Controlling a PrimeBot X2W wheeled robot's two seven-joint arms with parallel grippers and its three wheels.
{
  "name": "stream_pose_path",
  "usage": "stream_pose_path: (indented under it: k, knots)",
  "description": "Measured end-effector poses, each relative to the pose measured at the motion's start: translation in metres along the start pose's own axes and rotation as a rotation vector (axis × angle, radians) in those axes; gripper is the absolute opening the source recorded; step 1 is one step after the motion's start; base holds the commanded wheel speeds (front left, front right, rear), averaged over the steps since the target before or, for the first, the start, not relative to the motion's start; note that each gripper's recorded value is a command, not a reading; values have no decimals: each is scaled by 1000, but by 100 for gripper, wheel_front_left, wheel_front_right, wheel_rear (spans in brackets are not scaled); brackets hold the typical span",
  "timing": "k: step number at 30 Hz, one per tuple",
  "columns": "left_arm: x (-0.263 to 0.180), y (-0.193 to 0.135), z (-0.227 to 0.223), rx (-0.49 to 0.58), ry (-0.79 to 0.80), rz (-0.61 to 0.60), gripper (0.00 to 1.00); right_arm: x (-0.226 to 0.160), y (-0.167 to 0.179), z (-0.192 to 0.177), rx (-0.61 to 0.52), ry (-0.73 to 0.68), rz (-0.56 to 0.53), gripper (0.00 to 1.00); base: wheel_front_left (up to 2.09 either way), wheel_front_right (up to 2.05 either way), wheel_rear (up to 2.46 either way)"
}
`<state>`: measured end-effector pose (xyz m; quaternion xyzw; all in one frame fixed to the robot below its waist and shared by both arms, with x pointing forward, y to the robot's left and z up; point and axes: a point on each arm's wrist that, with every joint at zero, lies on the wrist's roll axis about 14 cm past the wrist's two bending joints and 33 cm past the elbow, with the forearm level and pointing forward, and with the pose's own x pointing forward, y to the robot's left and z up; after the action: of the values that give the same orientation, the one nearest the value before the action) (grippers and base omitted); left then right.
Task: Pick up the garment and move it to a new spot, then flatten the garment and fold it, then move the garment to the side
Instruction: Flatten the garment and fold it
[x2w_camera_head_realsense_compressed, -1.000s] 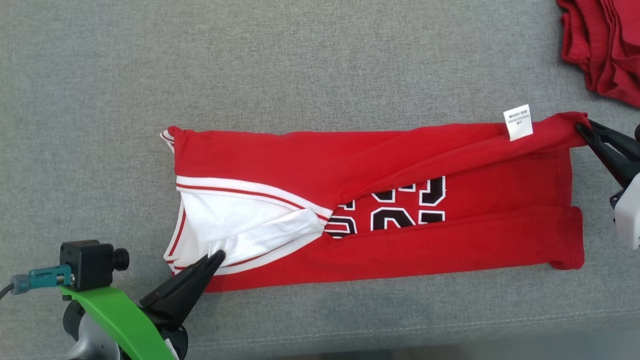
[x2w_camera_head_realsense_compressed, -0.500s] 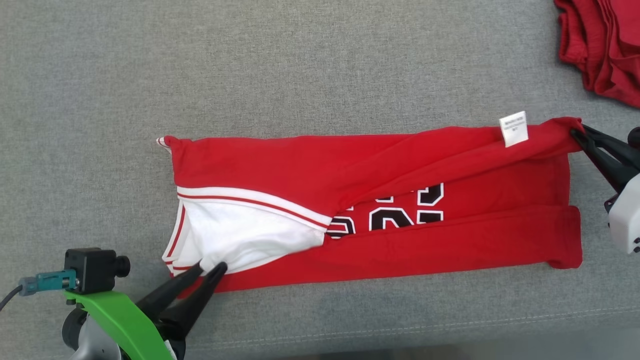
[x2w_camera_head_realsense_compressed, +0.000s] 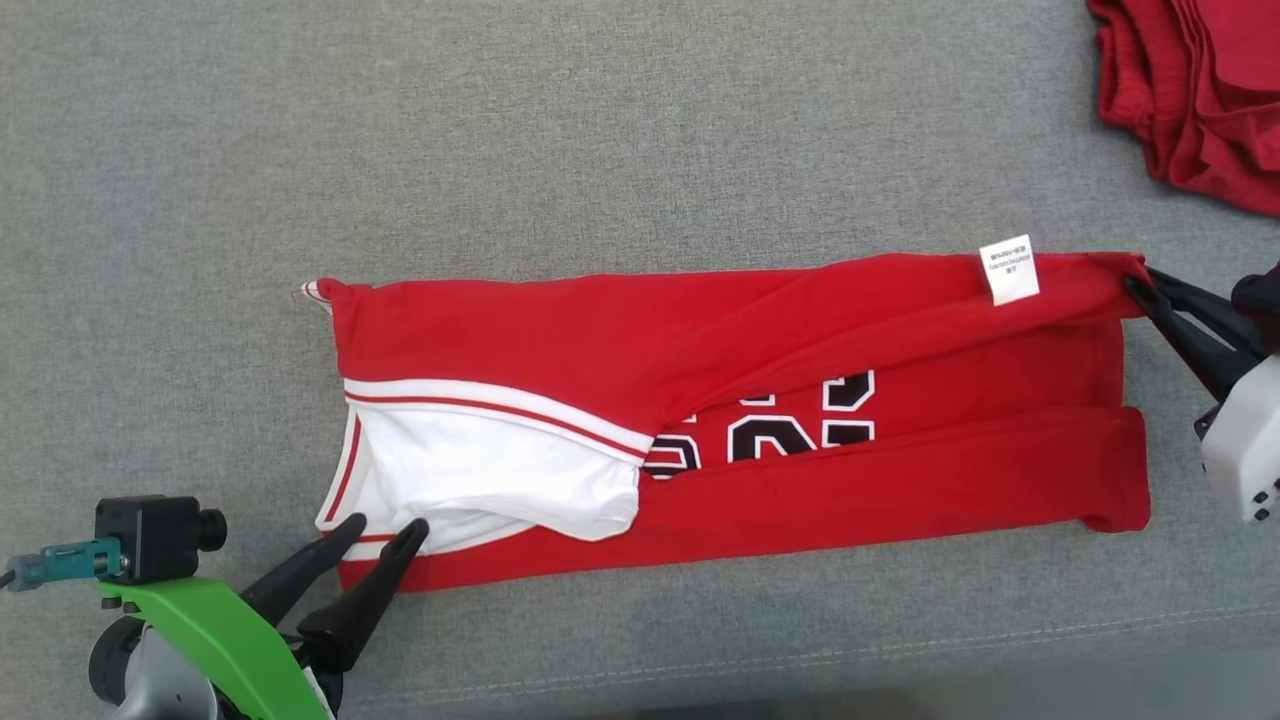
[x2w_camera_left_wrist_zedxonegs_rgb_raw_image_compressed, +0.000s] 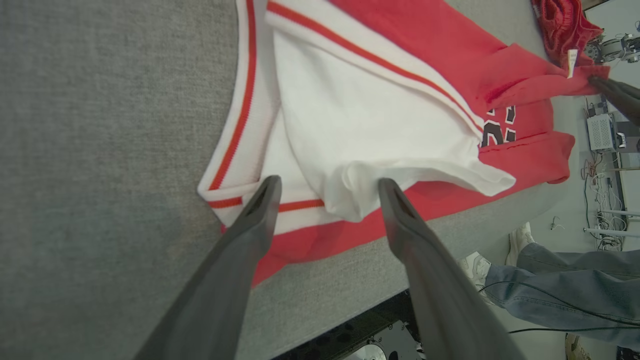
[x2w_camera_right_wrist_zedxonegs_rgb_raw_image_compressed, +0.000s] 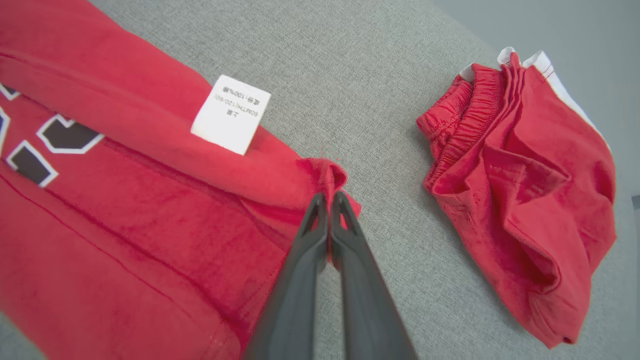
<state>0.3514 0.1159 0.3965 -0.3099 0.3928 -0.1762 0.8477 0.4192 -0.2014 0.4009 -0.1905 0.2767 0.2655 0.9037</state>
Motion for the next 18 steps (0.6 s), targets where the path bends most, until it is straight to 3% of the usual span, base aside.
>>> stream_pose_path:
  k: [3,7,10,13,14,15,18]
  knots:
    - [0,0,0,4,0,-1,100,-2,3,-7,-6,20,7,0,0,0,0]
    - [-1,3,4,15,-4,15,100,-6,12,-19,3,52,27,0,0,0,0]
    - [-3,6,8,32,-13,24,100,-9,15,-28,10,79,32,7,0,0,0]
    - [-5,7,18,46,-43,29,100,-12,19,-35,14,97,42,48,0,0,0]
    - [-6,7,21,49,-56,30,100,-12,20,-35,14,99,41,80,0,0,0]
    - [-7,6,24,54,-68,29,100,-13,19,-35,12,96,37,100,0,0,0]
    - [-10,3,33,65,-101,27,100,-17,15,-32,4,82,18,100,0,0,0]
